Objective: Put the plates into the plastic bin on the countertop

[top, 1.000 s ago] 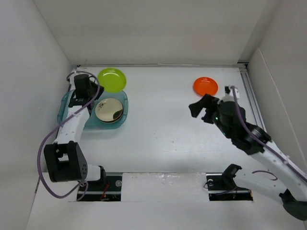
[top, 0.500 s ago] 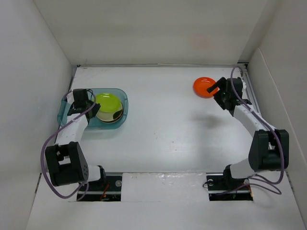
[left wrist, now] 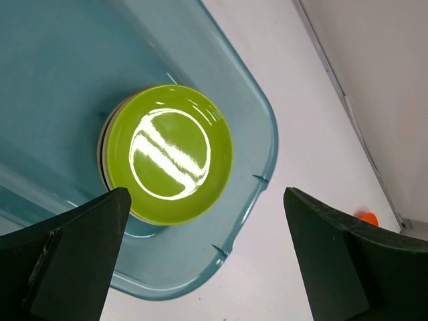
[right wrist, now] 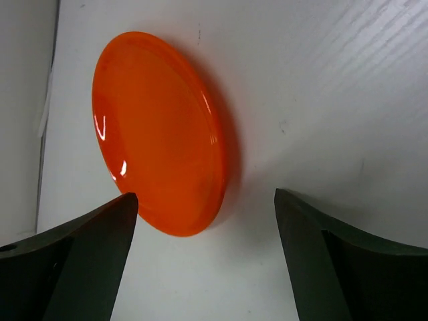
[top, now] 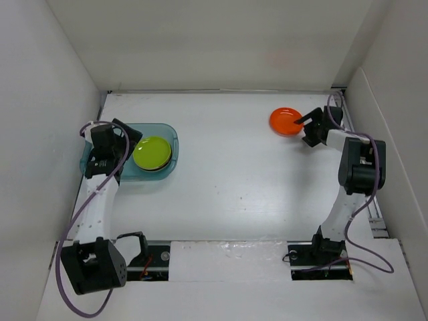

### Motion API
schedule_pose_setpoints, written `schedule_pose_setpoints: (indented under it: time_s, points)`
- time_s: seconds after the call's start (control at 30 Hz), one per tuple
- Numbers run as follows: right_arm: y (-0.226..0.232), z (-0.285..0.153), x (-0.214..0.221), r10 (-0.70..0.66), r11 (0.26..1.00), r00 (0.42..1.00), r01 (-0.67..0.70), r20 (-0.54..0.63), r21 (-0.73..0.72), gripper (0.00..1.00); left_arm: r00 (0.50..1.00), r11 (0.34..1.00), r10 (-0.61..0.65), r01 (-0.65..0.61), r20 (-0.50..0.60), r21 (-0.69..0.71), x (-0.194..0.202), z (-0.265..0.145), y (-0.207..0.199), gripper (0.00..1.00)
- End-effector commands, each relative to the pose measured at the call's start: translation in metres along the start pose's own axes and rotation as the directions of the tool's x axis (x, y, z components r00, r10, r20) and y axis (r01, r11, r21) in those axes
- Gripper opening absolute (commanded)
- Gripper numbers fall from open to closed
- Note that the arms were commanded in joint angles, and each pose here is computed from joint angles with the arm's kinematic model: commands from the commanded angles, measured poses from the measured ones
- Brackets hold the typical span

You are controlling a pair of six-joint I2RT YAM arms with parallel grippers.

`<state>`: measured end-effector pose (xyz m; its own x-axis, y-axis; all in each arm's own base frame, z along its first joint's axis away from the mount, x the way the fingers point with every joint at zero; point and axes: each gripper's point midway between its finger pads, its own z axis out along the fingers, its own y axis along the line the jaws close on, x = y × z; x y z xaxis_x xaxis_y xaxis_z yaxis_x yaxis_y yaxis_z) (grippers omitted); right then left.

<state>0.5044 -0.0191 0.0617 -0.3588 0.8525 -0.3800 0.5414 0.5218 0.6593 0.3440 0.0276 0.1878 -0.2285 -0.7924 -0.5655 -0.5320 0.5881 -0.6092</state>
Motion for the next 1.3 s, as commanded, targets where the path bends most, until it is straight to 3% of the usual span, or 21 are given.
schedule_pose_setpoints:
  time_s: [0.0,0.13,0.2,0.23,0.27,0.3,0.4,0.53,0.57,0.63,0.7,0.77,0.83,0.93,1.0,1.17,1.27]
  points:
    - [0.014,0.015,-0.005,0.032,0.998,0.999,-0.032,-0.020,-0.045,0.88,0.997,0.990,0.071,-0.072,0.014,0.120,-0.011,-0.032,-0.027,1.00]
    - [0.011,0.031,-0.005,0.072,0.997,0.994,-0.073,-0.080,-0.009,0.72,0.993,0.982,0.110,-0.113,0.032,0.149,-0.012,-0.049,-0.030,1.00]
    - [0.002,0.040,-0.002,0.082,0.996,0.992,-0.079,-0.097,0.036,0.59,0.990,0.978,0.136,-0.141,0.044,0.155,-0.015,-0.054,-0.031,1.00]
    - [0.003,0.039,-0.003,0.083,0.996,0.992,-0.080,-0.098,0.037,0.51,0.990,0.978,0.136,-0.142,0.044,0.155,-0.016,-0.056,-0.032,1.00]
    - [0.000,0.043,-0.001,0.086,0.995,0.991,-0.081,-0.105,0.049,0.34,0.989,0.975,0.147,-0.151,0.037,0.165,-0.014,-0.057,-0.033,1.00]
    - [-0.001,0.045,0.001,0.090,0.995,0.989,-0.084,-0.121,0.054,0.24,0.988,0.975,0.147,-0.151,0.036,0.165,-0.014,-0.057,-0.033,1.00]
    - [-0.004,0.046,0.004,0.088,0.994,0.986,-0.077,-0.140,0.081,0.00,0.985,0.952,0.174,-0.167,-0.005,0.256,-0.004,-0.058,-0.050,1.00]
    - [0.028,0.029,0.011,-0.001,0.999,0.991,0.006,-0.135,0.035,0.00,0.922,0.870,0.346,-0.247,-0.172,0.427,0.062,-0.043,-0.094,1.00]
    - [0.034,0.023,0.009,-0.033,0.998,0.995,0.038,-0.093,0.053,0.00,0.893,0.826,0.415,-0.291,-0.171,0.483,0.086,-0.054,-0.126,1.00]
    - [0.067,-0.001,0.027,-0.140,0.988,0.988,0.143,-0.063,0.053,0.00,0.855,0.792,0.476,-0.315,-0.205,0.523,0.116,-0.056,-0.147,1.00]
    - [0.077,-0.015,0.029,-0.294,0.947,0.955,0.288,0.026,0.142,0.00,0.828,0.765,0.509,-0.311,-0.234,0.564,0.146,-0.052,-0.173,1.00]
    - [0.097,-0.039,0.064,-0.441,0.882,0.898,0.434,-0.005,0.183,0.00,0.796,0.769,0.540,-0.336,-0.272,0.545,0.172,-0.035,-0.177,1.00]
    - [0.114,-0.050,0.102,-0.477,0.876,0.876,0.480,-0.072,0.045,0.00,0.772,0.749,0.569,-0.344,-0.283,0.567,0.185,-0.031,-0.192,1.00]
    - [0.150,-0.093,0.142,-0.476,0.862,0.866,0.425,-0.154,-0.276,0.00,0.743,0.764,0.580,-0.354,-0.335,0.539,0.206,-0.007,-0.181,1.00]
    - [0.163,-0.113,0.151,-0.471,0.834,0.869,0.383,-0.150,-0.398,0.00,0.732,0.772,0.582,-0.360,-0.354,0.525,0.215,0.004,-0.175,1.00]
    - [0.175,-0.145,0.199,-0.540,0.754,0.780,0.282,-0.316,-0.594,0.00,0.750,0.796,0.559,-0.366,-0.354,0.481,0.219,0.020,-0.167,1.00]
    - [0.184,-0.158,0.214,-0.572,0.708,0.744,0.235,-0.345,-0.666,0.00,0.762,0.812,0.543,-0.370,-0.353,0.452,0.216,0.028,-0.163,0.97]
